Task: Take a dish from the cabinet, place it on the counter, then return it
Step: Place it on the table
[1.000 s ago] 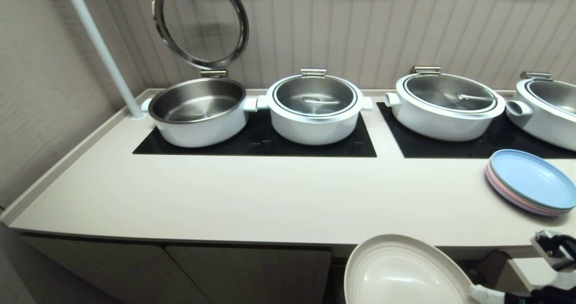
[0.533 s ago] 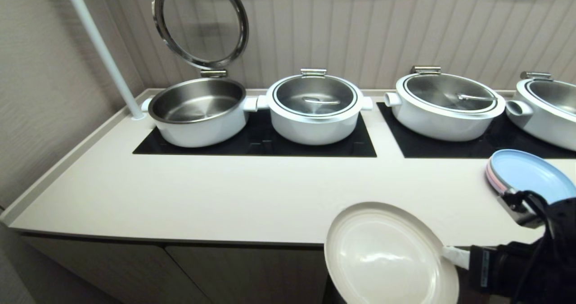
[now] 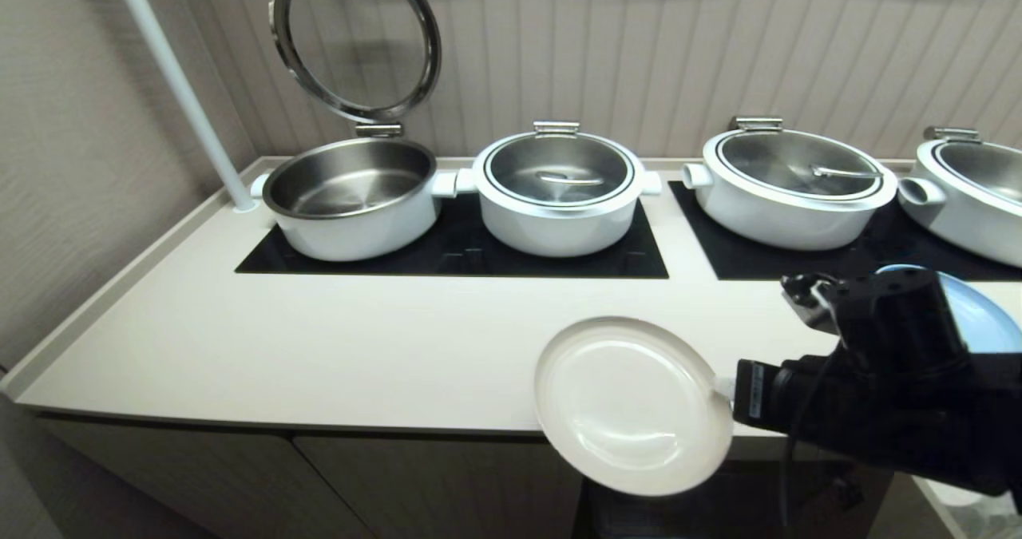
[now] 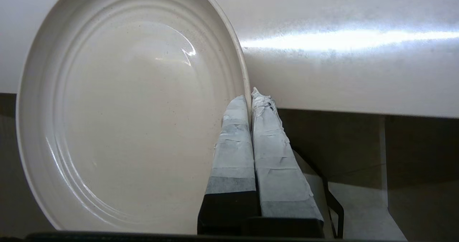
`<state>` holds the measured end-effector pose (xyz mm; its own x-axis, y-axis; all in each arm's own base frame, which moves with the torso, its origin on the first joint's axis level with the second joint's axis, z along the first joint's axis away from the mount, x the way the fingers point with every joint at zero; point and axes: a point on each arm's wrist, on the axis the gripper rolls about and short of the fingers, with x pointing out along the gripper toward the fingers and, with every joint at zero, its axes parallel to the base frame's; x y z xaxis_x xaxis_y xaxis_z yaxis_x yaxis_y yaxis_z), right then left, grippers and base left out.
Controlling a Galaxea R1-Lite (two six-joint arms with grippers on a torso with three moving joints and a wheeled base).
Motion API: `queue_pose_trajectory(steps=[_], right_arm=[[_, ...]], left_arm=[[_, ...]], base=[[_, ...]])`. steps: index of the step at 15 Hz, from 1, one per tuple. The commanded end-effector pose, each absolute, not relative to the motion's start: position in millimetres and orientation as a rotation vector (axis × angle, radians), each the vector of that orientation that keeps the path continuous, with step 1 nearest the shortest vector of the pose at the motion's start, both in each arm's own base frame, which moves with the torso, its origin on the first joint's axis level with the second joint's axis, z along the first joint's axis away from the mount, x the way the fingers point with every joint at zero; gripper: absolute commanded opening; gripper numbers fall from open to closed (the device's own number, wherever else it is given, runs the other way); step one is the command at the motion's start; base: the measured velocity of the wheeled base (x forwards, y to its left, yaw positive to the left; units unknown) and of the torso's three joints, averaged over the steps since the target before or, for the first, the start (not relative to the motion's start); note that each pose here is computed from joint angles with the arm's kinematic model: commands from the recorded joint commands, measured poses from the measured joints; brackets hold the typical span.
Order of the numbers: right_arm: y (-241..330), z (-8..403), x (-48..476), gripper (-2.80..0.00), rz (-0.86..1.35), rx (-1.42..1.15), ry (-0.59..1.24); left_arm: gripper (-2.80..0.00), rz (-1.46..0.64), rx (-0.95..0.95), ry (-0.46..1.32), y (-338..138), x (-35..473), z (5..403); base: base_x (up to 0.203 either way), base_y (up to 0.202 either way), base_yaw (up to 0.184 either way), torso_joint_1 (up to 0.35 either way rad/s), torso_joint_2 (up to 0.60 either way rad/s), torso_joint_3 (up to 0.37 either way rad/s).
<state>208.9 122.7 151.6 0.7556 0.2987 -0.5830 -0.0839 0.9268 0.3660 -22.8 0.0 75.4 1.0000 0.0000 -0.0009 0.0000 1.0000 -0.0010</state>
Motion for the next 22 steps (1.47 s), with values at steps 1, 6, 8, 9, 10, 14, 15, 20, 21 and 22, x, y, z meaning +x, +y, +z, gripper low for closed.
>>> queue_pose_trajectory(steps=[1, 6, 8, 9, 10, 14, 15, 20, 21, 22], right_arm=[[135.9, 141.9, 230.7, -2.8, 0.201, 0.32, 0.716], [170.4, 139.8, 288.3, -2.8, 0.21, 0.333, 0.686], [181.4, 136.7, 306.4, -2.8, 0.212, 0.336, 0.681], [185.7, 133.3, 313.6, -2.8, 0.211, 0.333, 0.687], [189.8, 130.1, 320.3, -2.8, 0.21, 0.332, 0.69], [195.2, 118.8, 331.7, -2.8, 0.2, 0.327, 0.705], [195.0, 116.9, 332.4, -2.8, 0.193, 0.336, 0.71], [194.8, 112.1, 332.1, -2.8, 0.179, 0.354, 0.727], [194.8, 112.1, 332.2, -2.8, 0.178, 0.358, 0.727], [195.0, 111.8, 332.5, -2.8, 0.177, 0.36, 0.727]], left_arm=[[-2.8, 0.0, -0.002, 0.0, 0.0, -22.8, 75.5], [-2.8, 0.0, -0.002, 0.0, 0.0, -22.8, 75.5], [-2.8, 0.0, -0.002, 0.0, 0.0, -22.8, 75.5], [-2.8, 0.0, -0.002, 0.0, 0.0, -22.8, 75.5], [-2.8, 0.0, -0.002, 0.0, 0.0, -22.8, 75.5], [-2.8, 0.0, -0.002, 0.0, 0.0, -22.8, 75.5], [-2.8, 0.0, -0.002, 0.0, 0.0, -22.8, 75.5], [-2.8, 0.0, -0.002, 0.0, 0.0, -22.8, 75.5], [-2.8, 0.0, -0.002, 0.0, 0.0, -22.8, 75.5], [-2.8, 0.0, -0.002, 0.0, 0.0, -22.8, 75.5]], base=[[0.0, 0.0, 0.0, 0.0, 0.0, 0.0], [0.0, 0.0, 0.0, 0.0, 0.0, 0.0], [0.0, 0.0, 0.0, 0.0, 0.0, 0.0], [0.0, 0.0, 0.0, 0.0, 0.0, 0.0], [0.0, 0.0, 0.0, 0.0, 0.0, 0.0], [0.0, 0.0, 0.0, 0.0, 0.0, 0.0], [0.0, 0.0, 0.0, 0.0, 0.0, 0.0], [0.0, 0.0, 0.0, 0.0, 0.0, 0.0], [0.0, 0.0, 0.0, 0.0, 0.0, 0.0], [0.0, 0.0, 0.0, 0.0, 0.0, 0.0]])
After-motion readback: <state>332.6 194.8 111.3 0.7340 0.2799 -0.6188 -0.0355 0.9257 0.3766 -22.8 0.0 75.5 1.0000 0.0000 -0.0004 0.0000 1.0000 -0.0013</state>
